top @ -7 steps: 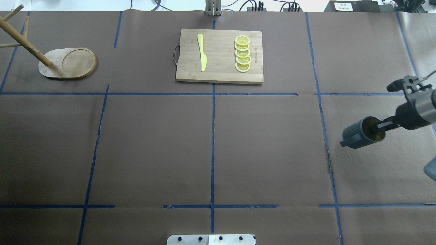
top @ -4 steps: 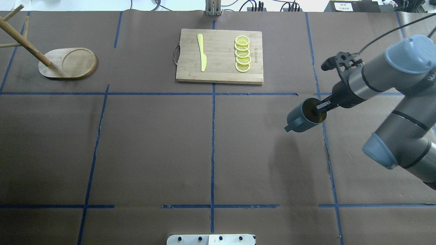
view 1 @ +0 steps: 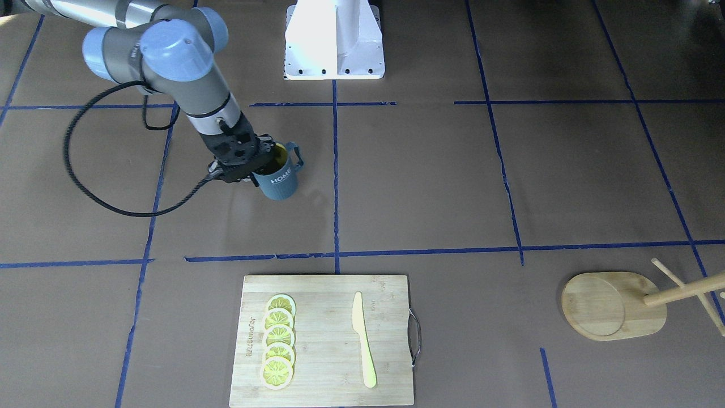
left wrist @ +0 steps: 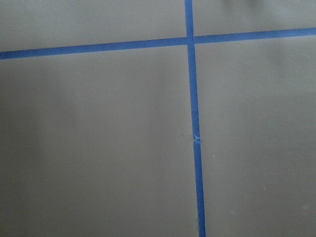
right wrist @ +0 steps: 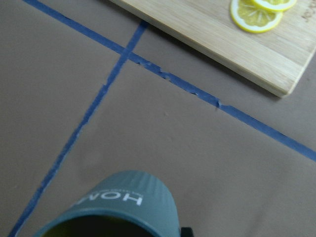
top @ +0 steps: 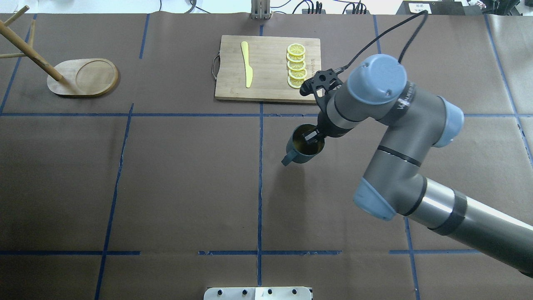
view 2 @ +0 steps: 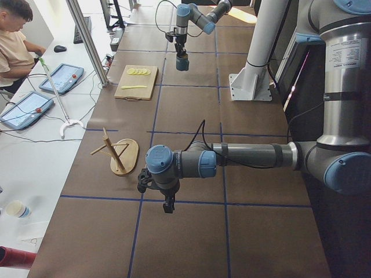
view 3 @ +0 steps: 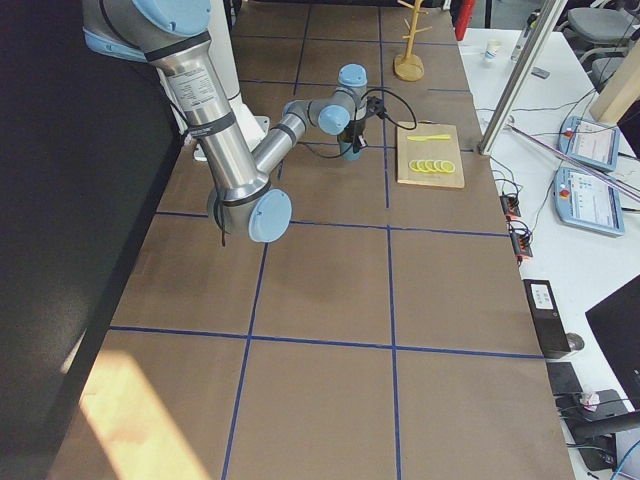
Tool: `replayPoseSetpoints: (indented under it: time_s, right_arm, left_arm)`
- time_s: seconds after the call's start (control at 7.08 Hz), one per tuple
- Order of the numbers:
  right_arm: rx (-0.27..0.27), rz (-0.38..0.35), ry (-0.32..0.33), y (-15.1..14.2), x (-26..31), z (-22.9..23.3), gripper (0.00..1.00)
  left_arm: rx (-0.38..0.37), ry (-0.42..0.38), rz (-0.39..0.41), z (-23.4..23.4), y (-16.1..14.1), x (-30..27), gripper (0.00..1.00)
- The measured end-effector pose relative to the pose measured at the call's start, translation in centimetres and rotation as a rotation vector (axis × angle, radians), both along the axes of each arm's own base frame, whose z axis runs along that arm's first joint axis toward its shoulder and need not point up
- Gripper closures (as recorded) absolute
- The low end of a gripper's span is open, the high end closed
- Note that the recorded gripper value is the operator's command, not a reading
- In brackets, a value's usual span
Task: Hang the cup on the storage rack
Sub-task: 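Carry the teal mug toward the table center and set it upright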
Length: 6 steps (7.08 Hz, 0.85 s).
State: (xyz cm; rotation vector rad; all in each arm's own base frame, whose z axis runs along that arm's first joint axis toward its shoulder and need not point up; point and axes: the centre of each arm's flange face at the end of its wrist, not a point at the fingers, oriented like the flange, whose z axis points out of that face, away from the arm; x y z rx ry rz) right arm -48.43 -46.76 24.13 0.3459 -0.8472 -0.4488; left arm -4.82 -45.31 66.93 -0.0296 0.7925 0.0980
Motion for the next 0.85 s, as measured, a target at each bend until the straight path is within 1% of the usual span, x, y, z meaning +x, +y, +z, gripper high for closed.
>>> replayPoseSetpoints:
  time_s: [0.28,0.57,0.71,0.85]
  right_arm:
    - [-0.008,-0.010,0.046,0.0,-5.6,-4.2,0.98]
    - [-0.009,-0.029,0.071,1.5,-8.7,-6.4,0.95]
    - [-0.001,-0.036,0.080,2.3,-9.6,-6.4,0.79]
    - [0.003,-0.040,0.086,2.8,-10.2,-6.3,0.03]
  left_arm:
    - [0.000,0.000,0.000,0.0,0.0,0.0,0.00]
    - [0.000,0.000,0.000,0.0,0.0,0.0,0.00]
    - [-0.001,0.000,0.000,0.0,0.0,0.0,0.00]
    - [-0.002,-0.001,0.000,0.0,0.0,0.0,0.00]
